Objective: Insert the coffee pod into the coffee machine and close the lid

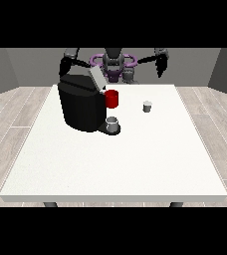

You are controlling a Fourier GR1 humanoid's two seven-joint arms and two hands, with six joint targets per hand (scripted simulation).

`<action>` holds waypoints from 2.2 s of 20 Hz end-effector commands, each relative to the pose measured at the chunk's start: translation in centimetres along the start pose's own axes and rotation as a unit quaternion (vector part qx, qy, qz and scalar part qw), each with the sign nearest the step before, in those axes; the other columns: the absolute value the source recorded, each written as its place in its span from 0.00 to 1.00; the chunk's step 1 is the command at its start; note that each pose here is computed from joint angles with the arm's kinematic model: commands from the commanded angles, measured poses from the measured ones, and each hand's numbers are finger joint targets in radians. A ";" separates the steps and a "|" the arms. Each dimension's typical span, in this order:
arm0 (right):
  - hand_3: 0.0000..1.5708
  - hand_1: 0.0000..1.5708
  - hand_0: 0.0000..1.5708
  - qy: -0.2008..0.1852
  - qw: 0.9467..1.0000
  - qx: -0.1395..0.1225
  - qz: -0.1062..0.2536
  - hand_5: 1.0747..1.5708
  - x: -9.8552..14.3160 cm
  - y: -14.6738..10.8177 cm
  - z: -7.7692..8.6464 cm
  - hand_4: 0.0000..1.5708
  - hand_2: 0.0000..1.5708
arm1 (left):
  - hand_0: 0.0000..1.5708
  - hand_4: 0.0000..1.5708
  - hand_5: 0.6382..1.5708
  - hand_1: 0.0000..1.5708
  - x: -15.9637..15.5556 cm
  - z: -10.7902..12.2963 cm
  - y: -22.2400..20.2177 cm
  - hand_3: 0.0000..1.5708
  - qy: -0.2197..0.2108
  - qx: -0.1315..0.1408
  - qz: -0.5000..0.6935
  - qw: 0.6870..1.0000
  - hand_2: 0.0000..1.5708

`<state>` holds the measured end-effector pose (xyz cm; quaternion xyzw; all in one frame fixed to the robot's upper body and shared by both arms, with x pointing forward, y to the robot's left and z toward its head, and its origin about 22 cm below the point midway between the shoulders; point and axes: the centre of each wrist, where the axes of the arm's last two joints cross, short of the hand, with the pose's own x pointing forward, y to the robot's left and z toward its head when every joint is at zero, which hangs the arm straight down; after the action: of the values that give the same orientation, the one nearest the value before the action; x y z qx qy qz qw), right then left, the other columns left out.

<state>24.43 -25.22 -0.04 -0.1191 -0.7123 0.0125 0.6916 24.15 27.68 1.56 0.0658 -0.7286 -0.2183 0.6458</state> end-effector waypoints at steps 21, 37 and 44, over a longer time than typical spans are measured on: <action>0.00 0.00 0.00 -0.042 0.998 0.054 -0.012 1.00 4.6 6.8 -3.3 0.00 0.00 | 0.00 0.00 1.00 0.00 -1.9 -8.2 9.2 0.00 0.114 -0.051 -0.211 0.969 0.00; 0.00 0.00 0.00 -0.023 0.998 0.060 0.001 1.00 1.8 6.8 -5.2 0.00 0.00 | 0.60 0.27 1.00 0.60 -2.9 -11.3 3.3 0.55 0.072 -0.051 -0.367 0.926 0.66; 0.00 0.00 0.00 -0.014 0.997 0.073 -0.002 1.00 1.2 5.8 -5.2 0.00 0.00 | 0.56 0.18 1.00 0.56 -4.0 -11.4 5.1 0.52 0.128 -0.096 -0.418 0.894 0.64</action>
<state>30.33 -19.58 0.60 -0.0667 -0.7190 0.0668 0.6886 36.48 30.30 0.94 0.3179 -0.5492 -0.5005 0.5889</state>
